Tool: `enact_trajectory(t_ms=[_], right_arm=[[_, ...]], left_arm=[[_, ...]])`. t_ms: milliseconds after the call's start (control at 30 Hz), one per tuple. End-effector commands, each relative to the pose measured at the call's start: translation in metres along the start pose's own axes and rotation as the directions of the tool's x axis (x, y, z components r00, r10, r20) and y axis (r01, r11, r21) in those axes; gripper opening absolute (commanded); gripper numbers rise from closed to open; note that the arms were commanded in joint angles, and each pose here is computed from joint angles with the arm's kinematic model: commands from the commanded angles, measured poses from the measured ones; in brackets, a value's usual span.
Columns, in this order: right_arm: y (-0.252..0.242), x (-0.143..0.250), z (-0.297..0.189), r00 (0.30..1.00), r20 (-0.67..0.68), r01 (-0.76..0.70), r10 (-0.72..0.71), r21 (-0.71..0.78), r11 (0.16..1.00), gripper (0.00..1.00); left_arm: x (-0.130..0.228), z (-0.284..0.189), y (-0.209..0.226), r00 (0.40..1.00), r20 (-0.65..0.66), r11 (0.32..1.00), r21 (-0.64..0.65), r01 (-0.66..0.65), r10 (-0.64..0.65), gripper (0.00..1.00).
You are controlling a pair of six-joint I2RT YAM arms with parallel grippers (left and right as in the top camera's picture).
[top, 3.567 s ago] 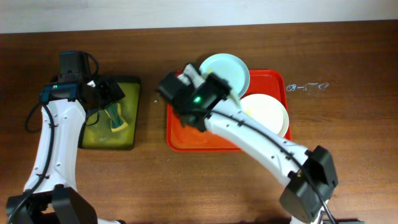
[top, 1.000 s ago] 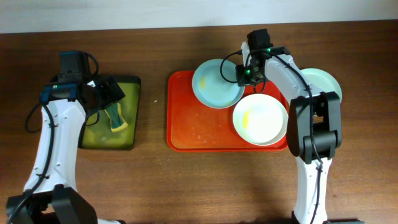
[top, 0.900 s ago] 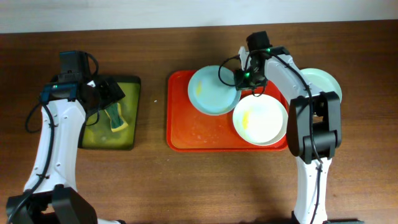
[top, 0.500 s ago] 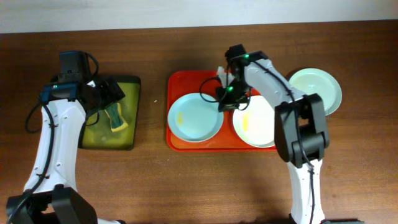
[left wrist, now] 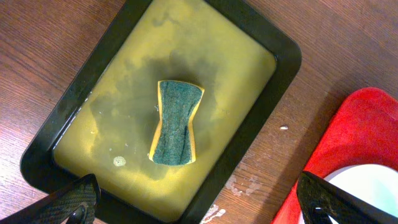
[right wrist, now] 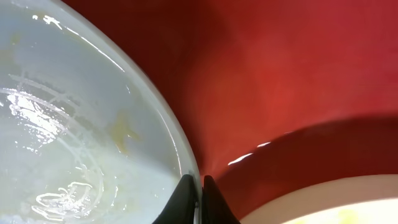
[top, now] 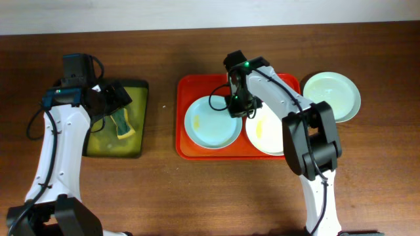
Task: Clean dirty plates on tray and stack at the side
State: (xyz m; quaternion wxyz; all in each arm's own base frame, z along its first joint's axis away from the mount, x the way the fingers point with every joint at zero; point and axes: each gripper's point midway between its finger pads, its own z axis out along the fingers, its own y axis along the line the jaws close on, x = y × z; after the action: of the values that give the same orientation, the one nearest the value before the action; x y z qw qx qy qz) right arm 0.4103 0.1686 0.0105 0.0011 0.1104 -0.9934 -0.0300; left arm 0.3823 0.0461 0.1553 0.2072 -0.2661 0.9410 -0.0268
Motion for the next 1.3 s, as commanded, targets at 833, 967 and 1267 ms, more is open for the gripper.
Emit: enact_trajectory(t_ms=[833, 967, 1267], right_arm=[[0.005, -0.015, 0.014, 0.991, 0.074, -0.102, 0.109, -0.093, 0.99, 0.04], [0.016, -0.015, 0.013, 0.992, 0.064, -0.096, 0.107, -0.157, 0.983, 0.05], [0.02, -0.016, 0.013, 0.989, 0.061, -0.125, 0.138, -0.18, 0.976, 0.04]], left_arm=[[-0.009, -0.002, -0.005, 1.0, 0.031, 1.0, 0.027, 0.0, -0.001, 0.99], [-0.014, -0.003, -0.009, 0.999, 0.051, 0.999, 0.042, -0.001, -0.002, 1.0], [0.01, 0.049, 0.014, 0.997, -0.074, 0.997, -0.082, -0.005, -0.002, 0.99]])
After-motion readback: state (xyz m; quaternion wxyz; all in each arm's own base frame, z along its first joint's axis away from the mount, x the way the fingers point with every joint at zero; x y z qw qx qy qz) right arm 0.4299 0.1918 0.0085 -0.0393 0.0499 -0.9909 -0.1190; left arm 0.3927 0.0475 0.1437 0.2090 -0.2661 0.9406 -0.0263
